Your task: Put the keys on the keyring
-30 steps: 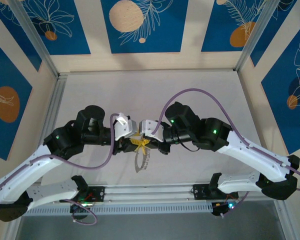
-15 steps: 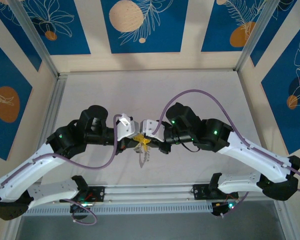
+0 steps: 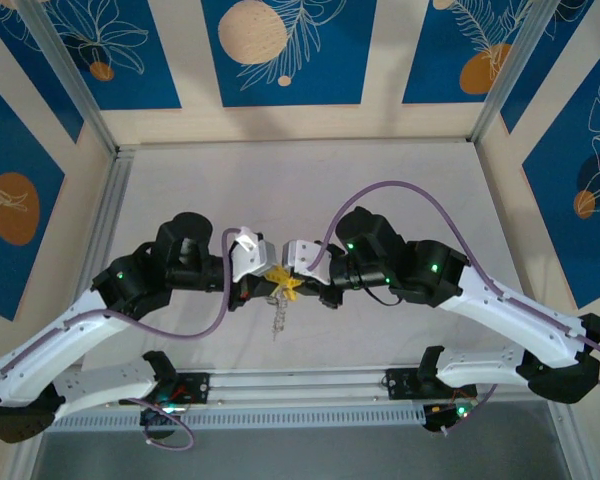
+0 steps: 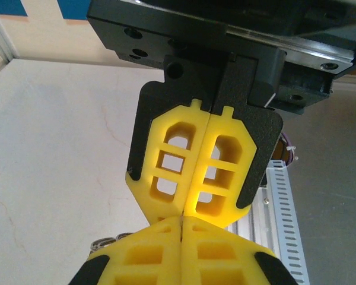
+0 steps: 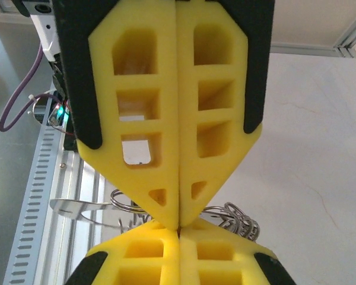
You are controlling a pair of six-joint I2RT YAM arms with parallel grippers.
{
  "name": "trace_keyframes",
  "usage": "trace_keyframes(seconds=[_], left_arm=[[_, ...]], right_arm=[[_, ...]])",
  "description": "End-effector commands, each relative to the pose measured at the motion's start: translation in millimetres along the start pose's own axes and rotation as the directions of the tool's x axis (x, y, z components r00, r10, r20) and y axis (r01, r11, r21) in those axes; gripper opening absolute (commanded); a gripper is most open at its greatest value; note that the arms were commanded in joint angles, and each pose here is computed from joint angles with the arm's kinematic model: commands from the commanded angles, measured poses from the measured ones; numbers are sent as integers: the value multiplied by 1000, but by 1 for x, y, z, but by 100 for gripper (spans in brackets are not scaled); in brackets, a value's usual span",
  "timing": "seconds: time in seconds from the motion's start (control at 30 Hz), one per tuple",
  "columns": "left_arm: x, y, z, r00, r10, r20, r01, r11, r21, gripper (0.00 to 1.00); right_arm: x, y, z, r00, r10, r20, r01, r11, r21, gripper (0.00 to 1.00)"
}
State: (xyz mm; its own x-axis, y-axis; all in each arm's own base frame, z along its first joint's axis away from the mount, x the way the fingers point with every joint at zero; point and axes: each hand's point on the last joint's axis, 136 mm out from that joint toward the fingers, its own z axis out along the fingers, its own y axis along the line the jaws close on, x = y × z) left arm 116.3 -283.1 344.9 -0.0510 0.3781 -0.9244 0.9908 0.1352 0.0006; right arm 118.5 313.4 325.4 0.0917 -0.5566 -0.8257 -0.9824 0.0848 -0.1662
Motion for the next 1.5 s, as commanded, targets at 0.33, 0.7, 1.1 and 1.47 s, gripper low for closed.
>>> trace_keyframes(seconds=[0.33, 0.7, 1.1, 1.47], left_arm=[[-28, -6, -28, 974, 3, 226, 7, 999, -45, 0], [-46, -24, -34, 905, 43, 423, -60, 998, 28, 0], [-63, -35, -39, 803, 14, 595, -99, 989, 110, 0], [-75, -39, -41, 754, -25, 656, -111, 980, 165, 0]], right_arm=[[-25, 3, -26, 976, 56, 211, -54, 998, -18, 37], [-26, 17, -21, 957, 133, 257, -102, 986, -133, 34], [-34, 21, -32, 937, 131, 325, -88, 986, -142, 22], [-32, 23, -32, 939, 132, 318, -87, 984, -153, 18]])
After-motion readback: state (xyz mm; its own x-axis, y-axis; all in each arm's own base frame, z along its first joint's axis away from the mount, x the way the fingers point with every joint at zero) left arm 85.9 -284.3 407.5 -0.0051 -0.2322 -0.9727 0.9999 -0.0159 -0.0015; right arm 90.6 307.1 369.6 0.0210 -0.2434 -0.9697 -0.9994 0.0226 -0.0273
